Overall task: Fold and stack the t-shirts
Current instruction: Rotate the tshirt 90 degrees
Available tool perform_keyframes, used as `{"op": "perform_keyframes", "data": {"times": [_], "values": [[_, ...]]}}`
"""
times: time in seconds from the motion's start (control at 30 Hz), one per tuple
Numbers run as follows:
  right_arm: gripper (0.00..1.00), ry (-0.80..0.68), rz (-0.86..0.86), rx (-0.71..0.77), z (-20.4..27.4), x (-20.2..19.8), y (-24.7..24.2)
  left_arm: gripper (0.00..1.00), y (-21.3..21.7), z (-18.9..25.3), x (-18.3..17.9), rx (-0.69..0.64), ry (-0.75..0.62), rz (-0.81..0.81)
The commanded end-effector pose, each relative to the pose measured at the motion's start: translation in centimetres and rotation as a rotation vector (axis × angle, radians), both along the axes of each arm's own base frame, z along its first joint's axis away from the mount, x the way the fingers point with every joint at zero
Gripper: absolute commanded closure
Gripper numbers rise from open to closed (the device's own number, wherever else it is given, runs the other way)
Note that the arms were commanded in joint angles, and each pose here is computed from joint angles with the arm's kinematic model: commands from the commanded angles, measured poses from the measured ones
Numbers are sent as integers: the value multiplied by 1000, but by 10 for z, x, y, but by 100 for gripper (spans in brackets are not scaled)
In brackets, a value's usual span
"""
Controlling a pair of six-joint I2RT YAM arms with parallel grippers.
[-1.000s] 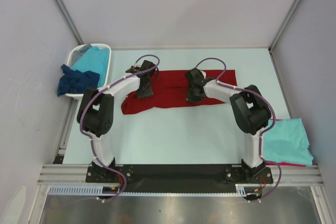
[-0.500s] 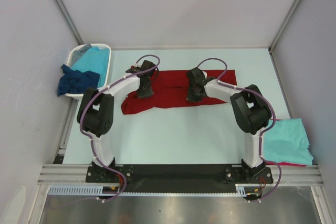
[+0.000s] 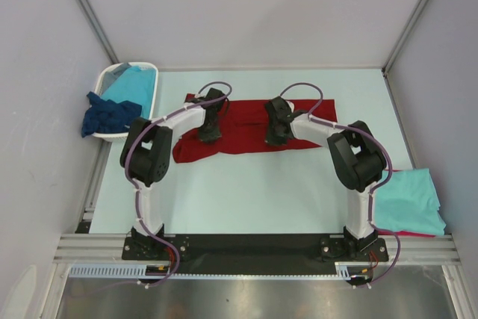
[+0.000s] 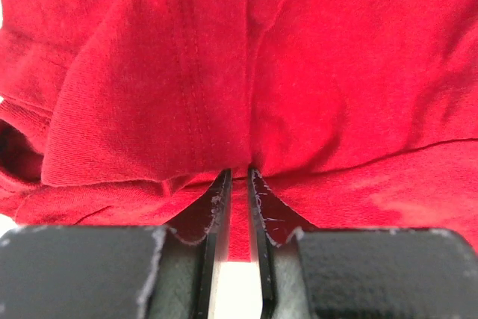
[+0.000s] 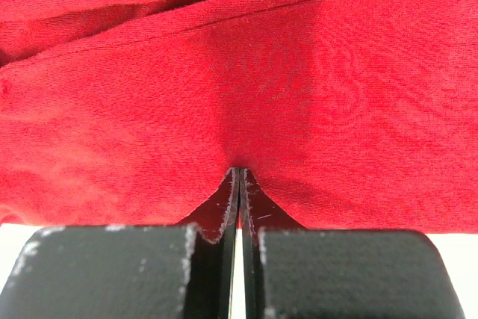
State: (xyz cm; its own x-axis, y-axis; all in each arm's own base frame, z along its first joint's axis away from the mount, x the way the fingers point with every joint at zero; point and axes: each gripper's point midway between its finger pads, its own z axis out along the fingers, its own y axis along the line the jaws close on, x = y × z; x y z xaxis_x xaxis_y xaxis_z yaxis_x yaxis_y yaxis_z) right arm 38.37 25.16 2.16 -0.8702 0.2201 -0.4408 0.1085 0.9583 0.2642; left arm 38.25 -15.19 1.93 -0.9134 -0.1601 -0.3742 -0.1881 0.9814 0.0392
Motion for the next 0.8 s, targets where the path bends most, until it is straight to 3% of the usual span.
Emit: {"op": "perform_keyframes", "data": {"times": [0.0, 0.27, 0.77], "values": [[100, 58, 19, -38, -13, -22, -4, 82, -9, 17, 19, -15, -57, -10], [100, 75, 29, -47, -18, -29, -7, 87, 2, 23, 40, 15, -70, 20], [100, 83, 26, -52, -23, -34, -13, 88, 45, 25, 67, 43, -78, 137]]}}
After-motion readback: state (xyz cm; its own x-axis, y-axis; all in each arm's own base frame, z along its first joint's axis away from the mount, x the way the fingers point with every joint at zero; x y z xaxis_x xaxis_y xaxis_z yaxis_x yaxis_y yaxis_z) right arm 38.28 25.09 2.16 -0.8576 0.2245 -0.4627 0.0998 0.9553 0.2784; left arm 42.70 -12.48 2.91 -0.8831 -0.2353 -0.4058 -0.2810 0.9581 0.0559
